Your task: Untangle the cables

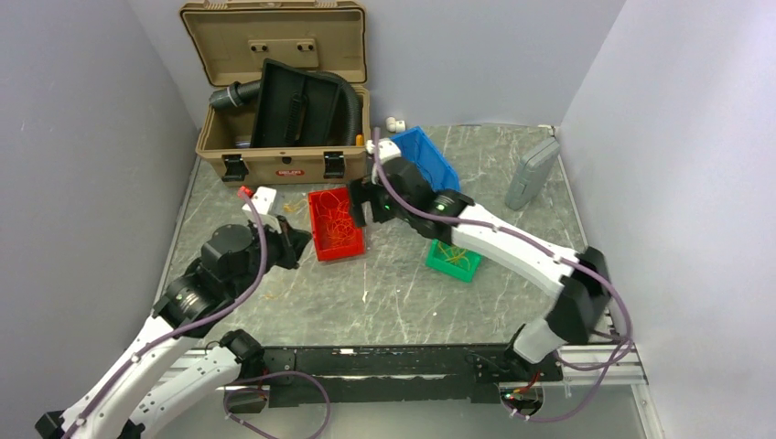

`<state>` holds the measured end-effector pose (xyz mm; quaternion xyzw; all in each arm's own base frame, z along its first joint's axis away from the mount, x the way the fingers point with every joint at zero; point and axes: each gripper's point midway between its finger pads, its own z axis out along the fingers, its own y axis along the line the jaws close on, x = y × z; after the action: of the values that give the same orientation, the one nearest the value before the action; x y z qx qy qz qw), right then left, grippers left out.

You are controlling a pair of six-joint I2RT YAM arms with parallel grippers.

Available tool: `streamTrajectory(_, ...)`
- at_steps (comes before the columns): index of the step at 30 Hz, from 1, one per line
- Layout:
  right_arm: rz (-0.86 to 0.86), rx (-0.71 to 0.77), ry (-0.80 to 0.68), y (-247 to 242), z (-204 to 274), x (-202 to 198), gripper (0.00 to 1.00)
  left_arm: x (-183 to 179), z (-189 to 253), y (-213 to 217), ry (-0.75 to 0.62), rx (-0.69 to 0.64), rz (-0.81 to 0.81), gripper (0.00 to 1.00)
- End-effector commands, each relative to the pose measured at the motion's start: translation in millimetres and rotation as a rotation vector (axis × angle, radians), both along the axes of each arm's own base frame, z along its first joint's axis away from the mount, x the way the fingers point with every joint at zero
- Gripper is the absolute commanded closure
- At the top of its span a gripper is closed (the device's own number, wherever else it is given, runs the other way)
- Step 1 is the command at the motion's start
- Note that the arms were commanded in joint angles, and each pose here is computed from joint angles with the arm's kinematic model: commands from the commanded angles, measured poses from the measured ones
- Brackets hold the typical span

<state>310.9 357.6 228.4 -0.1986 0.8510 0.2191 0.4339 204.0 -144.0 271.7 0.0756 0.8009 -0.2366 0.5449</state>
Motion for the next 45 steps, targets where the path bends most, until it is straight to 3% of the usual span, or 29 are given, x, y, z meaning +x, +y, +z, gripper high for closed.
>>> streamTrajectory(1,-0.073,0.060,-0.045,-40.3,19.8,-21.3,0.06,4.2,6.4,-43.7,-0.005,-0.136,-0.146,1.00)
streamTrajectory(9,-0.145,0.086,-0.012,-111.0,5.4,-72.5,0.06,7.0,-18.7,-111.4,0.087,-0.261,-0.363,0.99)
streamTrajectory(11,-0.151,0.094,0.000,-122.1,3.2,-83.0,0.06,7.2,-22.4,-123.0,0.105,-0.253,-0.386,0.81)
streamTrajectory(13,-0.141,0.108,0.016,-126.9,1.0,-92.2,0.05,7.2,-28.0,-130.2,0.129,-0.223,-0.393,0.42)
streamTrajectory(14,-0.134,0.112,0.027,-128.1,-1.4,-96.0,0.04,8.1,-31.7,-130.8,0.144,-0.197,-0.385,0.29)
streamTrajectory(17,-0.132,0.098,0.085,-126.4,-12.8,-101.9,0.00,10.2,-43.5,-122.3,0.181,-0.121,-0.332,0.02)
streamTrajectory(24,-0.127,0.169,0.198,-86.2,-39.6,-107.1,0.00,14.8,-50.3,-70.2,0.177,-0.010,-0.144,0.01)
streamTrajectory(31,-0.161,0.104,0.279,-40.7,-83.8,-108.9,0.00,10.5,-63.6,-22.1,0.220,-0.034,0.010,0.01)
streamTrajectory(38,-0.007,0.021,0.237,-2.1,-108.4,-96.6,0.00,-12.1,-84.7,-10.8,0.298,-0.085,0.034,0.01)
streamTrajectory(45,-0.061,0.045,0.298,20.5,-145.5,-88.7,0.03,-20.1,-81.7,5.6,0.274,-0.063,0.068,0.01)
